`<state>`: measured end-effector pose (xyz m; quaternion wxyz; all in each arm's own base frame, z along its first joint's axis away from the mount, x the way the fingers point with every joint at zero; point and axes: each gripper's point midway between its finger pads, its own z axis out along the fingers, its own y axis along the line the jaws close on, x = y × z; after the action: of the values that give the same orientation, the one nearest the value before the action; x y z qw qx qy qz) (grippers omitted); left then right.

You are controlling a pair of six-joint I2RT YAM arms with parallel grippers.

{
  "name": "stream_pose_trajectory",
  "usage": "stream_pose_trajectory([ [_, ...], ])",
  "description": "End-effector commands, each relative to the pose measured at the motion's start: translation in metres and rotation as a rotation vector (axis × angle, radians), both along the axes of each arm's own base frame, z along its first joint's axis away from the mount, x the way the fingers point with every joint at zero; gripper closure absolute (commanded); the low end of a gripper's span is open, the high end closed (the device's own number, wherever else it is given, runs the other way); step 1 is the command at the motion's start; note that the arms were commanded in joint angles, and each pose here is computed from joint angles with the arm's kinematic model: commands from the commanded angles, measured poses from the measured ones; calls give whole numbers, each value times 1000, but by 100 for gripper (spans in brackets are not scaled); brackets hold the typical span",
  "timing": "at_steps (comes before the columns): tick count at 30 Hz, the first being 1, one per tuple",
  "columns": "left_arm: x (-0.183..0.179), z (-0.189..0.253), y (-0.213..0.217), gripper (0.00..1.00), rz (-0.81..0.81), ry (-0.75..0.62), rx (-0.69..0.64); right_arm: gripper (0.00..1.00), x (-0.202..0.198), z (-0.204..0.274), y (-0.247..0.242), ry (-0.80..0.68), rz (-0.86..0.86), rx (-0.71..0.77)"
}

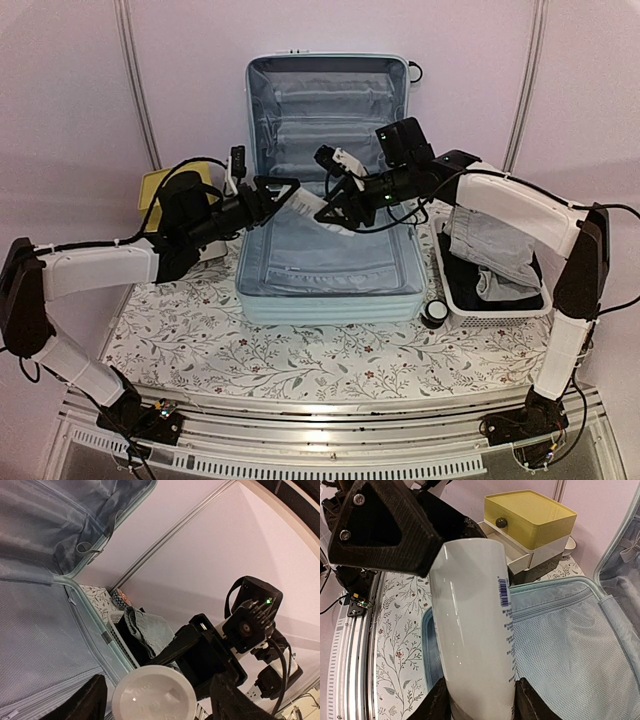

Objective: Open, take out, and arrange the luggage
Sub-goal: Pass from the right arm to the left, then place the makeup in the drawer.

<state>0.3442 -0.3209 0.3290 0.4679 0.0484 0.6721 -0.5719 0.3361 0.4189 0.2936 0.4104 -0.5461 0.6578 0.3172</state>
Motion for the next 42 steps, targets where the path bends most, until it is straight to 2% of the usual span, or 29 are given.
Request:
stream_pose_trajectory([
  [1, -1, 12, -3, 31, 6, -44, -24, 61, -11, 28, 1, -53, 41, 54],
  [7, -1, 6, -4, 49, 0, -38, -24, 59, -10, 25, 2, -51, 41, 48],
  [11, 0, 4, 0, 62, 20, -40, -29, 52, -10, 24, 2, -51, 38, 46],
  [13, 0, 2, 5, 66, 34, -34, -34, 46, -10, 25, 1, -55, 38, 46],
  [16, 1, 0, 14, 66, 53, -25, -47, 33, -13, 28, -1, -58, 39, 51],
  [18, 6, -4, 26, 66, 73, -11, -55, 28, -16, 32, -3, -64, 42, 59],
  [25, 17, -17, 114, 68, 236, 22, -76, 22, -27, 51, -17, -115, 19, 107],
  [33, 7, -23, 248, 69, 667, 17, -107, 20, -29, 55, -36, -162, -52, 142],
  [42, 5, -38, 311, 71, 837, 16, -101, 20, -25, 45, -54, -157, -142, 150],
])
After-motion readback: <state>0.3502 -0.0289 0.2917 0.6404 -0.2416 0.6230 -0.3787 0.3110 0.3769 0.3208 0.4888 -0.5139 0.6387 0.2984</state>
